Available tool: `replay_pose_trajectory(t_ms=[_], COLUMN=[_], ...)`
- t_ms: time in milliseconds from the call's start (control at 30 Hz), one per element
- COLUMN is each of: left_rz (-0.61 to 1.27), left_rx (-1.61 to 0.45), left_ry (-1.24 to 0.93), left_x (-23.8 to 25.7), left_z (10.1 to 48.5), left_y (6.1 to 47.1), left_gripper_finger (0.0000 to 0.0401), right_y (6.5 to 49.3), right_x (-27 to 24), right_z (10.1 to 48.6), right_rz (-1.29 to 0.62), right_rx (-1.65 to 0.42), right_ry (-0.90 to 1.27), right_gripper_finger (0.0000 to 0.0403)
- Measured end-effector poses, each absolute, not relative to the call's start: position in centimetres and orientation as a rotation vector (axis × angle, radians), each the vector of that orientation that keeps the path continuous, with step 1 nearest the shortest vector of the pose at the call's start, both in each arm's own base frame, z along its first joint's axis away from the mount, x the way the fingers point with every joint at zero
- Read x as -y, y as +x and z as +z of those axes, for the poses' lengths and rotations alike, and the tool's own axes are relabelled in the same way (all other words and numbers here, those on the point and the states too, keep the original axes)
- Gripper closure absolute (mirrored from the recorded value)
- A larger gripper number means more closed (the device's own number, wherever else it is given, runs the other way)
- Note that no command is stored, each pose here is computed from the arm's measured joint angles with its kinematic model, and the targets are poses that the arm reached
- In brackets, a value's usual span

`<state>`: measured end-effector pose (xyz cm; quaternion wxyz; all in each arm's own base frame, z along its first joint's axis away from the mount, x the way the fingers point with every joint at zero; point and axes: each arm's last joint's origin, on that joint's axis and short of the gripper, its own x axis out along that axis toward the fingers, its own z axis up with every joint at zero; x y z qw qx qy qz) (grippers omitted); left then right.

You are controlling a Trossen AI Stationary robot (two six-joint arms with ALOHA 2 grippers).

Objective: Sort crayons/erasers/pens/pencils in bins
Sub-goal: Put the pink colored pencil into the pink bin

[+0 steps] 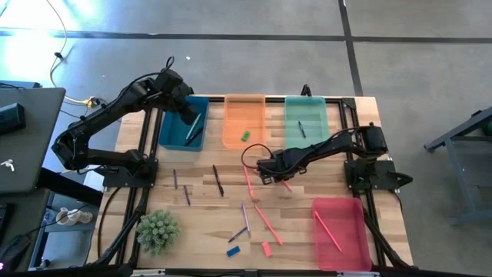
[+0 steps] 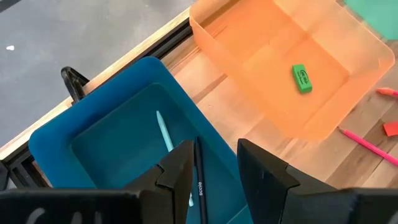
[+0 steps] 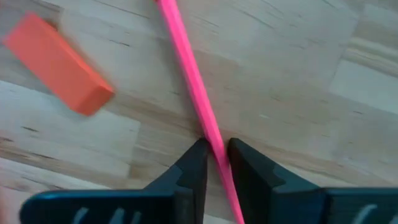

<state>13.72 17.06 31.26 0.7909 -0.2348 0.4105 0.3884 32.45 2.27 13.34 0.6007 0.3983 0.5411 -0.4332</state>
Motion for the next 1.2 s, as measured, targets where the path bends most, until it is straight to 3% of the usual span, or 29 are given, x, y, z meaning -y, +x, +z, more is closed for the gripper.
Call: replay_pose_trajectory(t_ms=[333, 1200], left_rz=[0.824, 0.823], left_rx=[-0.894, -0.894], left_ry=[-0.482, -0.482], left_x=[-17.1, -17.1], left_z=[31.3, 31.3], left_y=[13.7, 13.7], left_gripper_finger=[0.0286, 0.0286], right_y=[32.3, 32.8], right_x=[-2.3, -5.3], right_z=[13.3, 15.6], right_rz=[-0.969, -0.812], right_rx=[-1.291, -1.289], right_ry=[0.874, 0.765], right_gripper_finger=[0.0397, 0.0401])
